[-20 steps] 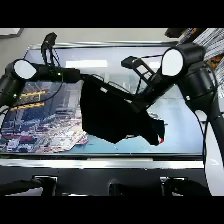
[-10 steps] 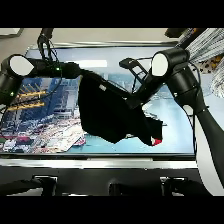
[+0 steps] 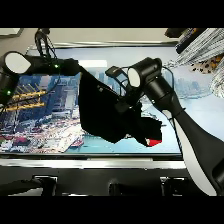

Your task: Fold the clothes and pants, and hang the long-sleeved shirts on hangers.

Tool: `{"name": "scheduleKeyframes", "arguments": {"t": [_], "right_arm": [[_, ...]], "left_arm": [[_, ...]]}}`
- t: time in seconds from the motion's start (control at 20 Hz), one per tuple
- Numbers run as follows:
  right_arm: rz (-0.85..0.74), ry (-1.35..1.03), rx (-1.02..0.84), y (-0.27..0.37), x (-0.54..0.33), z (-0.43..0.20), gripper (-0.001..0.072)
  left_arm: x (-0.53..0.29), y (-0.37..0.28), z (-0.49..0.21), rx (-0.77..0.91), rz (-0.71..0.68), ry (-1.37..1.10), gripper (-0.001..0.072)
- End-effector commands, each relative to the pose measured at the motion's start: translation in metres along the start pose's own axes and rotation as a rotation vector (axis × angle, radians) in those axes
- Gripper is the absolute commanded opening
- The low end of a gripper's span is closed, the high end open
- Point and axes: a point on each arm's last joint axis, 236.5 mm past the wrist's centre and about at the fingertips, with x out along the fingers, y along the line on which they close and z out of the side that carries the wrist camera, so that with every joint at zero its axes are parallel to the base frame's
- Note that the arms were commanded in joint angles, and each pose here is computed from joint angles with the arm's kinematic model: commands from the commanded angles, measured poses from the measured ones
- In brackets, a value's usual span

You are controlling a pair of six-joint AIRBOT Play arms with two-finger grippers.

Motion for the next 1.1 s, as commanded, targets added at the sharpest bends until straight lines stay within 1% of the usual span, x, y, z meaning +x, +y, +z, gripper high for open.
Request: {"name": "scheduleKeyframes", "arguments": {"t": [0.0,0.1,0.2,0.3,0.4,0.5,0.6,0.75,0.8,0.9,0.95,1.0,1.05], "right_arm": [[-0.040,-0.025,0.035,-0.004,0.006,0.010,0.0027],[-0.035,-0.049,0.040,-0.003,0.006,0.016,0.0027],[-0.007,-0.062,0.037,0.005,0.005,0.019,0.0027],[0.003,-0.081,0.015,0.014,0.002,0.023,0.0027],[0.008,-0.092,-0.030,0.026,0.000,0.027,0.0027],[0.010,-0.078,-0.046,0.030,-0.002,0.022,0.0027],[-0.024,-0.061,-0.045,0.022,-0.008,0.015,0.0027],[-0.062,-0.086,-0.054,0.013,-0.021,0.014,0.0027],[-0.062,-0.092,-0.055,0.013,-0.024,0.014,0.0027],[-0.063,-0.094,-0.082,0.013,-0.026,0.013,0.0027],[-0.064,-0.094,-0.104,0.013,-0.025,0.014,0.0027],[-0.066,-0.098,-0.130,0.013,-0.026,0.015,0.0027],[-0.068,-0.102,-0.157,0.013,-0.026,0.016,0.0027]], "left_arm": [[-0.023,-0.009,0.014,0.050,0.009,-0.005,0.0021],[-0.040,-0.020,0.011,0.058,-0.002,0.039,0.0021],[-0.050,-0.035,0.003,0.030,-0.023,0.066,0.0021],[-0.047,-0.062,-0.013,0.057,-0.065,0.111,0.0021],[-0.030,-0.091,-0.045,0.094,-0.113,0.189,0.0021],[-0.012,-0.106,-0.090,0.111,-0.136,0.297,0.0021],[0.003,-0.108,-0.117,0.107,-0.139,0.336,0.0021],[0.012,-0.093,-0.128,0.094,-0.119,0.337,0.0022],[0.012,-0.088,-0.126,0.098,-0.117,0.334,0.0045],[0.007,-0.076,-0.114,0.078,-0.105,0.306,0.0369],[0.001,-0.066,-0.104,0.064,-0.090,0.286,0.0505],[-0.007,-0.056,-0.095,0.070,-0.077,0.268,0.0562],[-0.018,-0.045,-0.086,0.084,-0.063,0.250,0.0562]]}}
